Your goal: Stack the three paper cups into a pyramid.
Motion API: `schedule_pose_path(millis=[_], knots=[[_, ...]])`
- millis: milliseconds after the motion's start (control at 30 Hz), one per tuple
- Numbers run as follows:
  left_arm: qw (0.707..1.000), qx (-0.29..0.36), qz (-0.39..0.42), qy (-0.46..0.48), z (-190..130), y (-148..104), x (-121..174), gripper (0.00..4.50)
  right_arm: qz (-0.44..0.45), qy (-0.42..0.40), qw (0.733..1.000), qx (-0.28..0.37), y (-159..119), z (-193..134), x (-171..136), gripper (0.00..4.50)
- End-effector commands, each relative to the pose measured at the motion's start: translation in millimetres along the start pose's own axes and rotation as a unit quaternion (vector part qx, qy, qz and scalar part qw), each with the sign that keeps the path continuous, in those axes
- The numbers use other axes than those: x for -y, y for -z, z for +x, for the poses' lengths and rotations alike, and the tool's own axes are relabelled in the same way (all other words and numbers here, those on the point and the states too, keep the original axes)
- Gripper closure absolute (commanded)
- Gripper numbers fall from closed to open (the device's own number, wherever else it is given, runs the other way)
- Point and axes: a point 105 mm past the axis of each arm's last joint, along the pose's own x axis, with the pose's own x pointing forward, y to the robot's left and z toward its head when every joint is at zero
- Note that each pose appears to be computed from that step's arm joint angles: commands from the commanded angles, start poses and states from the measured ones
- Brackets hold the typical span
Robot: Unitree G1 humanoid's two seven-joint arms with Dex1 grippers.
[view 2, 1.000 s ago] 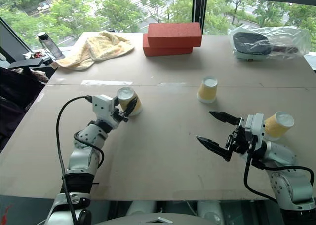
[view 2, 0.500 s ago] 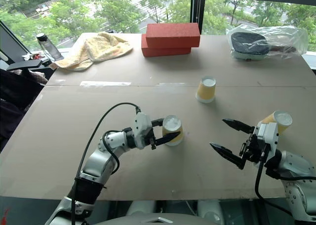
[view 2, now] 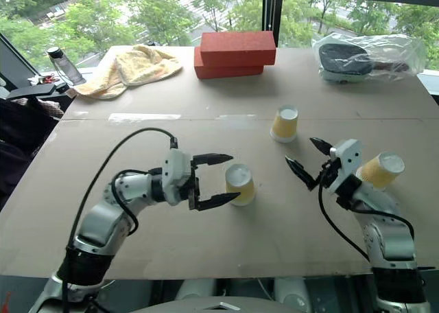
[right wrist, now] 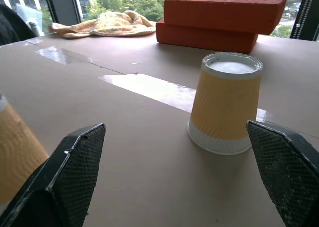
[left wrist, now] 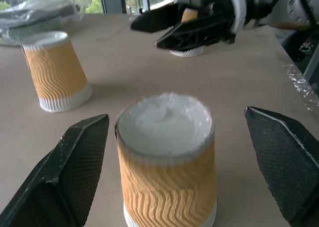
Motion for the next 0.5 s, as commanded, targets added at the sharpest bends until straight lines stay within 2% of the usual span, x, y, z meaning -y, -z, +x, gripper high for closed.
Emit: schedule_pose_path(millis=[33,333,500], knots=[[0.999,0.022,-0.012,-0.029,-12,-29,-5,0.02,-0.020,0.034,0.999,0.005,-4,23,19,0.00],[0.986,-0.026,-0.020,-0.162,-46,-57,-50,0.02,-0.005,0.037,0.999,0.024,-4,81,28,0.00],[0.984,-0.076,-0.030,-0.161,-46,-60,-47,0.02,-0.002,0.047,0.998,0.032,-4,95,32,0.00]])
